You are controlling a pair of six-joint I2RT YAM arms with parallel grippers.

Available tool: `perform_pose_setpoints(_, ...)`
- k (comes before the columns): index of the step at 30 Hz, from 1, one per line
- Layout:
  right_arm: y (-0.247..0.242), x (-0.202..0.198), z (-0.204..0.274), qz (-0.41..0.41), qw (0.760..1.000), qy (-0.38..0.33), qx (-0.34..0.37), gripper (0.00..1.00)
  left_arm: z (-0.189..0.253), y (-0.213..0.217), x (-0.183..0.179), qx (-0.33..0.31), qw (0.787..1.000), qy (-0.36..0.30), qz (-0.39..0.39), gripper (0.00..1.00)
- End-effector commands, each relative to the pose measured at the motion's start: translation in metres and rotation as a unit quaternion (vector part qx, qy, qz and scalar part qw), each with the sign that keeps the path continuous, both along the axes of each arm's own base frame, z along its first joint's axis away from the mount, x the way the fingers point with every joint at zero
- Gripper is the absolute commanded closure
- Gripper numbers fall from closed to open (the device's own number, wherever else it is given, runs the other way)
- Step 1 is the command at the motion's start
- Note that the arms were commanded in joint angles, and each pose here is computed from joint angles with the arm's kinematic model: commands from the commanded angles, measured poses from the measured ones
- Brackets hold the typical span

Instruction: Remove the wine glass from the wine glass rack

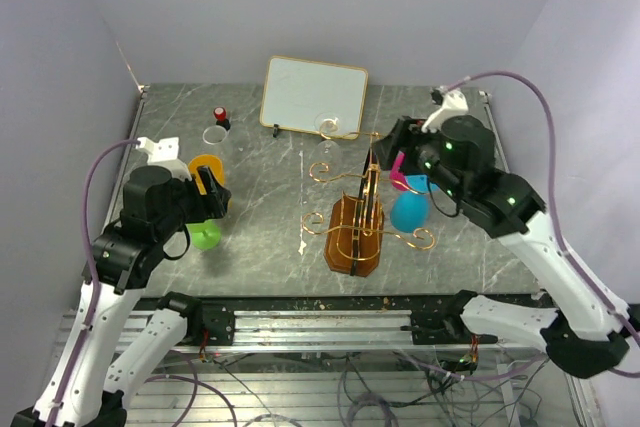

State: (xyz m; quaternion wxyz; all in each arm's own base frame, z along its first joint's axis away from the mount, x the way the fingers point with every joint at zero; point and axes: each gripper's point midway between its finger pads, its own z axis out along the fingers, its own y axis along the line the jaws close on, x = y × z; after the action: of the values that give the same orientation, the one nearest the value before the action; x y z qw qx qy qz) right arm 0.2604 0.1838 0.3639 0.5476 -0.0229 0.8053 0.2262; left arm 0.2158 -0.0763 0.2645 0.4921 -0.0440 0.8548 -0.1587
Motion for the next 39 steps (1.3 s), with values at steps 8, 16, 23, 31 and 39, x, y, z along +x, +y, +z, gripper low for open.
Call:
perform_pose_setpoints(8,0.068,0.066,-0.01,0.033,0.999,-0.017,-0.003,0.36,0.023,-0.003,-0.005,-0.024,0.998,-0.064,-0.014,0.21)
perform_pose_setpoints(16,0.086,0.1,-0.025,0.039,0.999,-0.016,-0.019,0.36,0.025,-0.003,-0.007,-0.027,0.997,-0.069,-0.014,0.21)
perform_pose_setpoints(23,0.082,0.12,-0.03,0.049,0.998,-0.011,-0.027,0.39,0.026,-0.002,-0.008,-0.029,0.997,-0.072,-0.013,0.21)
perform_pose_setpoints(31,0.094,0.138,-0.033,0.083,0.997,0.001,-0.011,0.45,0.026,-0.002,-0.008,-0.029,0.997,-0.072,-0.011,0.21)
perform_pose_setpoints(39,0.092,0.149,-0.05,0.088,0.996,0.026,0.01,0.45,0.024,-0.001,-0.007,-0.027,0.997,-0.069,-0.007,0.21)
